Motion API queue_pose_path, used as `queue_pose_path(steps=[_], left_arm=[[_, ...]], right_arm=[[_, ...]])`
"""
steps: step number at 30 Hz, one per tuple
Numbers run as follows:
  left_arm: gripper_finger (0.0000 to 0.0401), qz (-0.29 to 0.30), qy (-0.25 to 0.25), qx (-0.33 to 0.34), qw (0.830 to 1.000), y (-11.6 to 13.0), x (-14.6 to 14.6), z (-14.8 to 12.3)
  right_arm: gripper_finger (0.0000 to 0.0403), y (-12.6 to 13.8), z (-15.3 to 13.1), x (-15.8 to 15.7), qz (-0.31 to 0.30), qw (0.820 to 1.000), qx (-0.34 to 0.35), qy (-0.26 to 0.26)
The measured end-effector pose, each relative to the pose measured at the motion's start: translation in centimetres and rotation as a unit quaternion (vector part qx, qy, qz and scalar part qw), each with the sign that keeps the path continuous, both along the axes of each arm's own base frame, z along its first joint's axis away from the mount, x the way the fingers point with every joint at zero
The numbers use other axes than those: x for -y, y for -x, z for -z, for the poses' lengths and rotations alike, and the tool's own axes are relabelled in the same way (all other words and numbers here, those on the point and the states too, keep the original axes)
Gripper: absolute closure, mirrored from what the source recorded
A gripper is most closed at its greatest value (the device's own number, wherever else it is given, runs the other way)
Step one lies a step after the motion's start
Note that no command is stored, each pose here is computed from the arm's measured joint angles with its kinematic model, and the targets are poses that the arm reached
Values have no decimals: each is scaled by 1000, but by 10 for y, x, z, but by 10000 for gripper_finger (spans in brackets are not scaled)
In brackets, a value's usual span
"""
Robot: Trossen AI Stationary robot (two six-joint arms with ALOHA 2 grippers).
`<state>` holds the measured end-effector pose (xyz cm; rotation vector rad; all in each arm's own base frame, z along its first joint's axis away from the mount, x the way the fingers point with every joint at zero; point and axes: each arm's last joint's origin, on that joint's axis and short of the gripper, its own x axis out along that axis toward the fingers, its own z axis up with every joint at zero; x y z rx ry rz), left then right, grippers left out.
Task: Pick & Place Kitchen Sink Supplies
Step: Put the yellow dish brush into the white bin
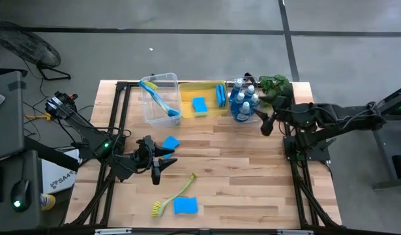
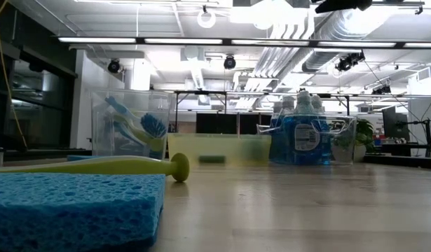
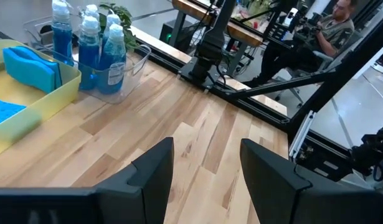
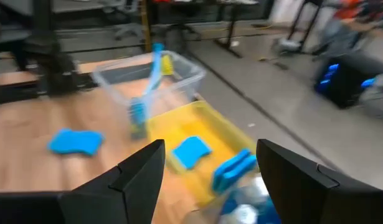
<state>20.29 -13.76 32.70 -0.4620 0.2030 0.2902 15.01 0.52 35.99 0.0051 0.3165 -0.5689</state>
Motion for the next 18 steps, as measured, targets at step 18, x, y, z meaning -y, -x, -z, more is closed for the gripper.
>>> queue_pose_path(steps=[18], left_arm=[[219,73,62,-47,994,-13,16,19]], right_arm=[[155,-3,3,-8,-113,987,12,-113]])
